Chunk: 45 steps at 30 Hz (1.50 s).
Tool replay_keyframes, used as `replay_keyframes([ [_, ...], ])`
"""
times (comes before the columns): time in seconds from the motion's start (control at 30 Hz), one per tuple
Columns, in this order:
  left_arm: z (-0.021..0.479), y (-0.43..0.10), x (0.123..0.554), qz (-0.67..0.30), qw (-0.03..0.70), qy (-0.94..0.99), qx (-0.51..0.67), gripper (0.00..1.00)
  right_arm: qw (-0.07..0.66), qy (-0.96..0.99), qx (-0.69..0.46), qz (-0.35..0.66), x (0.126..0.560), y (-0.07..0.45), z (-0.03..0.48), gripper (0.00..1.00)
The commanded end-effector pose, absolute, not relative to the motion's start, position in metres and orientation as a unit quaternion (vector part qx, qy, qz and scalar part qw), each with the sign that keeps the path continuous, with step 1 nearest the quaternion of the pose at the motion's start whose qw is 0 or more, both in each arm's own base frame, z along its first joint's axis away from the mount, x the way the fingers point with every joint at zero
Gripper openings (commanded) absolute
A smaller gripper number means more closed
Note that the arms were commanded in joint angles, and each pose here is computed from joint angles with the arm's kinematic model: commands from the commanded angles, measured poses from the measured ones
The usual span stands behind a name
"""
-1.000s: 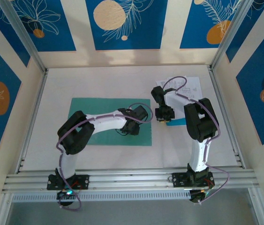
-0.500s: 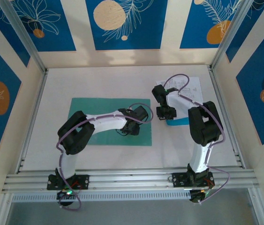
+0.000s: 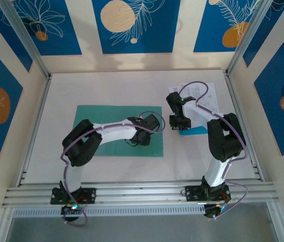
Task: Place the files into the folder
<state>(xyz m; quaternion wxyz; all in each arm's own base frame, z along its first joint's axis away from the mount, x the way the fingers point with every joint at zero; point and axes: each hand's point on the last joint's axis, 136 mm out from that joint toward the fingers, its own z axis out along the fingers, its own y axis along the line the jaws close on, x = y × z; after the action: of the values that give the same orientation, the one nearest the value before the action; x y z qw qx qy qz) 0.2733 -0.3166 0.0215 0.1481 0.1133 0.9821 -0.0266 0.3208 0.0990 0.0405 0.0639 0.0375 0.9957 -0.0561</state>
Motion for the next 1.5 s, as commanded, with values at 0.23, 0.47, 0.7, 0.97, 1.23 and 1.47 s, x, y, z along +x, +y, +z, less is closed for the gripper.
replay_keyframes([
  [0.23, 0.011, -0.318, 0.264, -0.02, 0.133, 0.983, 0.123, 0.33, 0.034, 0.996, 0.008, -0.084, 0.321, 0.094, 0.019, 0.27],
  [0.47, 0.011, -0.317, 0.263, -0.018, 0.132, 0.983, 0.124, 0.33, 0.03, 0.995, 0.006, -0.1, 0.322, 0.09, 0.015, 0.21],
  [0.7, 0.011, -0.317, 0.263, -0.017, 0.133, 0.983, 0.125, 0.33, 0.036, 0.994, -0.002, -0.107, 0.323, 0.092, 0.015, 0.09],
  [0.97, 0.014, -0.314, 0.262, -0.015, 0.136, 0.983, 0.123, 0.32, 0.058, 0.992, -0.033, -0.107, 0.32, 0.112, 0.028, 0.0],
  [1.23, 0.057, -0.302, 0.261, -0.049, 0.184, 0.979, 0.076, 0.51, 0.071, 0.988, -0.1, -0.099, 0.306, 0.155, 0.035, 0.0],
  [1.47, 0.067, -0.25, 0.254, -0.034, 0.194, 0.98, 0.013, 0.52, 0.079, 0.986, -0.122, -0.086, 0.285, 0.189, 0.045, 0.0],
])
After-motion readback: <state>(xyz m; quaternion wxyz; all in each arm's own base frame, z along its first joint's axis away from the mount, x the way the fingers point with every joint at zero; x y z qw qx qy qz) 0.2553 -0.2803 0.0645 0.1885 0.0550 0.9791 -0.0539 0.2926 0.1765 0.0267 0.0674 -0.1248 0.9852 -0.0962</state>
